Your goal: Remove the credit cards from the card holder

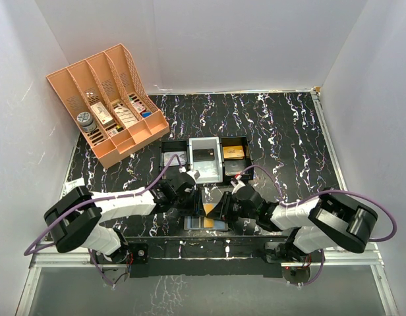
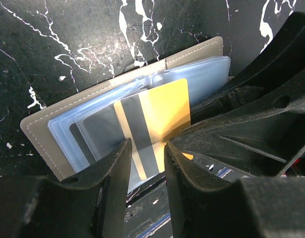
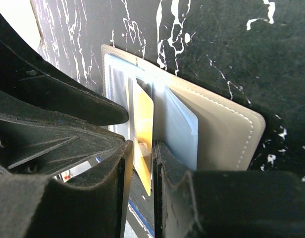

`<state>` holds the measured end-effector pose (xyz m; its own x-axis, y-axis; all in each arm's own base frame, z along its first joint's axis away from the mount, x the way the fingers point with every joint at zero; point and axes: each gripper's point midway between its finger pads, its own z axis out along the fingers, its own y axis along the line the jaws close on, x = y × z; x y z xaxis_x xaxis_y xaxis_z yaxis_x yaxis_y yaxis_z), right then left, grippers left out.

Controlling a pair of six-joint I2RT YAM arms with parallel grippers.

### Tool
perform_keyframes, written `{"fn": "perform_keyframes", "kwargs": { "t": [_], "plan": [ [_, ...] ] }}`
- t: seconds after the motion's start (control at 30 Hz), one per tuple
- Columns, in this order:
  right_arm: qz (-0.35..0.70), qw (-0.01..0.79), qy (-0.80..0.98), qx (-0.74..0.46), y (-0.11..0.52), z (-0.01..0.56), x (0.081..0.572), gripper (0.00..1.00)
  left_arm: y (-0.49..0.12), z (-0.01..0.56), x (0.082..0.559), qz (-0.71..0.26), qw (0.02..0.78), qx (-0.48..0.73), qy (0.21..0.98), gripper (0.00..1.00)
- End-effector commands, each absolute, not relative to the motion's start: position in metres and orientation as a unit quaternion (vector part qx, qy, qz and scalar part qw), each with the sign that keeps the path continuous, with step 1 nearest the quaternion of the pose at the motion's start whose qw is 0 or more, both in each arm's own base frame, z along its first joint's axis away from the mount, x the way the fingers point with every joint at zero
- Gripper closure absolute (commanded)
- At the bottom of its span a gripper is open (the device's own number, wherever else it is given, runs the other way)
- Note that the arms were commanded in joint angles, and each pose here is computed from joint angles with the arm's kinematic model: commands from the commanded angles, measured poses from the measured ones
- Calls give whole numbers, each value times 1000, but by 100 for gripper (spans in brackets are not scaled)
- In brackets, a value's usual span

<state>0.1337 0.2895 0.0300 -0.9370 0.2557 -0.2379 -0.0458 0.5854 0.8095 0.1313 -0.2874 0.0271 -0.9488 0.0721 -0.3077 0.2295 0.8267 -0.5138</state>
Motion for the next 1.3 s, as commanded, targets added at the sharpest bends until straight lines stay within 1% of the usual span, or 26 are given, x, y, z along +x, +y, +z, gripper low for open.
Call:
{"fn": "perform_keyframes", "kwargs": {
  "t": [0.0,0.13,0.23,0.33,0.4,0.57,0.7,0.73,0.83,0.9,0.97,1.03,1.13,1.27],
  "plan": [
    [494,172,851,46,303,45,136,81,-256,-5,109,-223,101,77,967,68],
    [495,175,849,53,299,46,136,95,-254,-4,110,-213,104,79,968,70],
    [483,186,854,62,288,44,139,99,-251,-3,111,-204,108,81,969,70],
    [471,188,860,58,279,41,140,100,-249,-3,111,-201,109,83,970,71],
    [466,183,864,56,277,40,139,97,-250,-3,110,-204,107,86,969,71],
    [467,178,864,59,278,39,139,81,-255,0,111,-218,109,85,966,73],
    [459,181,867,69,277,37,142,72,-252,-1,112,-209,110,85,968,74],
    [456,183,868,73,276,36,143,71,-252,-2,111,-208,109,86,968,74],
    [452,188,868,83,273,36,146,70,-252,-3,110,-207,105,86,969,74],
    [454,191,866,89,273,37,147,74,-252,-3,110,-208,105,85,969,75],
    [459,187,863,94,274,39,148,81,-253,-2,110,-210,106,85,968,75],
    [469,180,859,98,277,42,147,85,-254,-1,111,-213,108,87,967,75],
    [483,177,852,97,281,48,147,99,-254,0,110,-217,109,88,966,75],
    [449,203,866,86,273,48,153,100,-250,4,114,-212,122,81,966,75]
  ]
}}
